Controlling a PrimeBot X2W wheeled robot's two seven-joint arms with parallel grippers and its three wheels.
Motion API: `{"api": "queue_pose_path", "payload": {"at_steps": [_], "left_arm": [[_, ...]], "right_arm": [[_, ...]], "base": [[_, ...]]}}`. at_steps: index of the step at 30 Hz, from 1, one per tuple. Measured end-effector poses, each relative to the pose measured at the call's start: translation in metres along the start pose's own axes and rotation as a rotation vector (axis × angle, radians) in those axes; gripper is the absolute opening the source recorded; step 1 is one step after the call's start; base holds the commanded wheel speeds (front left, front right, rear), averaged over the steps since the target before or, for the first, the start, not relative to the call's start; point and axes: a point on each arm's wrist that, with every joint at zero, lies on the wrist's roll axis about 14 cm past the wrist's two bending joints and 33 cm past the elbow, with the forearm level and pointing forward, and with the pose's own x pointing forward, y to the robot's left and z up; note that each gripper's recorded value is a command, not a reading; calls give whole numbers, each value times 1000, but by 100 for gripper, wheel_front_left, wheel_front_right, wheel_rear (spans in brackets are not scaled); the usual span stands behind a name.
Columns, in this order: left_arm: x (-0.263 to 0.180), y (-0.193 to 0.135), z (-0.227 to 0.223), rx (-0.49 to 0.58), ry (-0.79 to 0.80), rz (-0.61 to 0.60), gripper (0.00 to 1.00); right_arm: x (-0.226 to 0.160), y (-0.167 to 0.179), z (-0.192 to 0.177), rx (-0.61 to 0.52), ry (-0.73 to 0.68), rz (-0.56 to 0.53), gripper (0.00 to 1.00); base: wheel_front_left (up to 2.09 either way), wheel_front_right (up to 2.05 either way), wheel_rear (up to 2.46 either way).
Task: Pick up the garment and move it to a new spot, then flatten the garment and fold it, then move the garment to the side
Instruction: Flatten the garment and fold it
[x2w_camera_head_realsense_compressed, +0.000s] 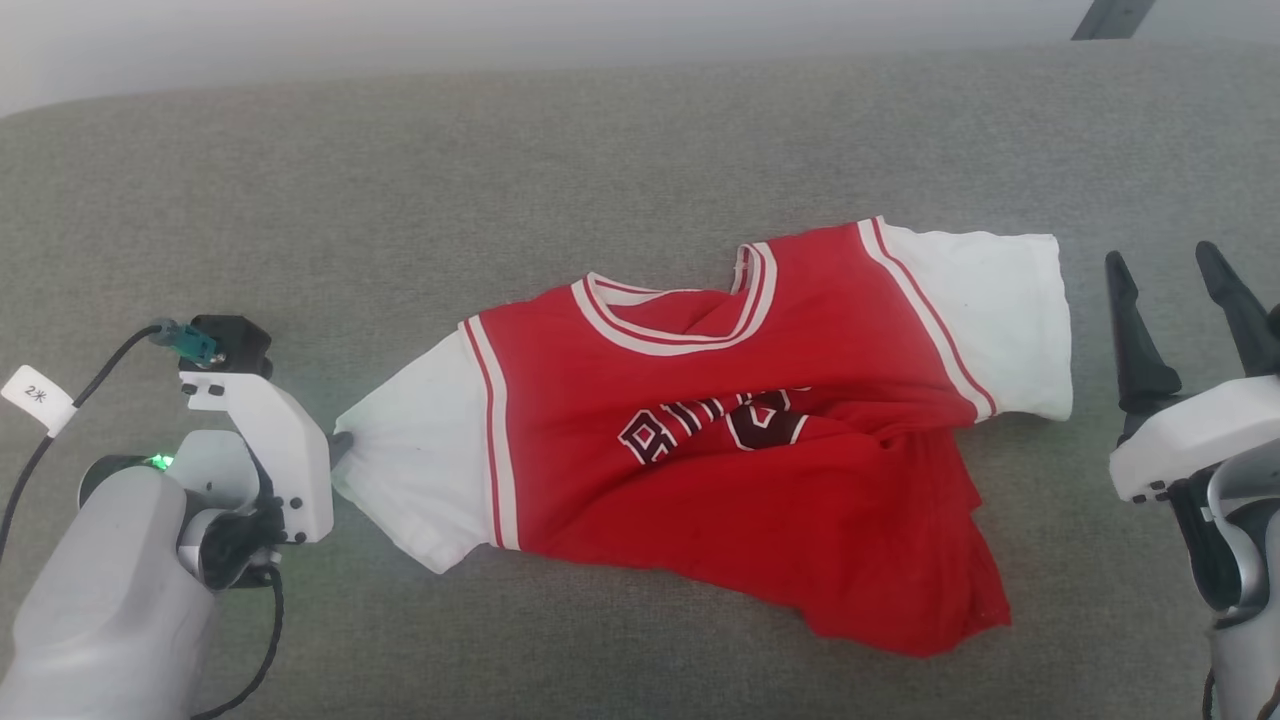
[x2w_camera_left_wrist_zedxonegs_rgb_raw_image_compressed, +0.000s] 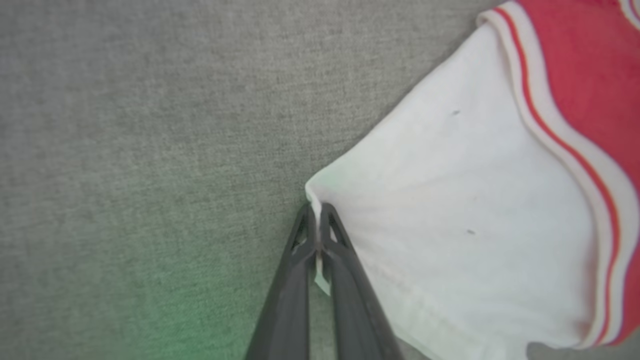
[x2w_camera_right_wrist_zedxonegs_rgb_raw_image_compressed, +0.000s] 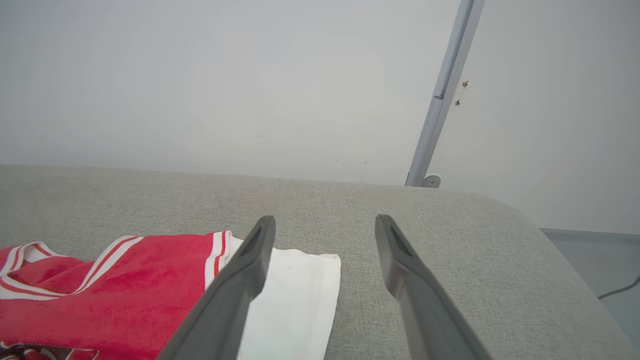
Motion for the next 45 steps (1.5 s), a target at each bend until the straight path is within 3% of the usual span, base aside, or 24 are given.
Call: {"api": "queue_pose_path", "payload": {"at_steps": [8, 19, 27, 38, 39, 40, 45], "left_arm": [[-1, 4, -1, 7, -8, 5, 0], [1, 3, 3, 28, -21, -5, 0], [4, 3, 5, 36, -31, -9, 0], [5, 6, 3, 24, -40, -10, 0], [5, 6, 3, 21, -40, -10, 0], [5, 6, 3, 19, -41, -11, 0], [3, 7, 6, -6, -55, -10, 0]], "right_arm": [[19, 3, -23, 39, 122, 29, 100], [59, 13, -71, 59, 469, 102, 100], [82, 3, -98, 62, 636, 81, 100], [79, 6, -139, 130, 942, 70, 100], [78, 8, -140, 135, 961, 73, 37], [77, 9, -141, 132, 978, 77, 0], [73, 11, -140, 143, 999, 88, 0]], "base": [[0, 0, 0], [0, 0, 0], [0, 0, 0], [0, 0, 0], [0, 0, 0], [0, 0, 0], [0, 0, 0]]}}
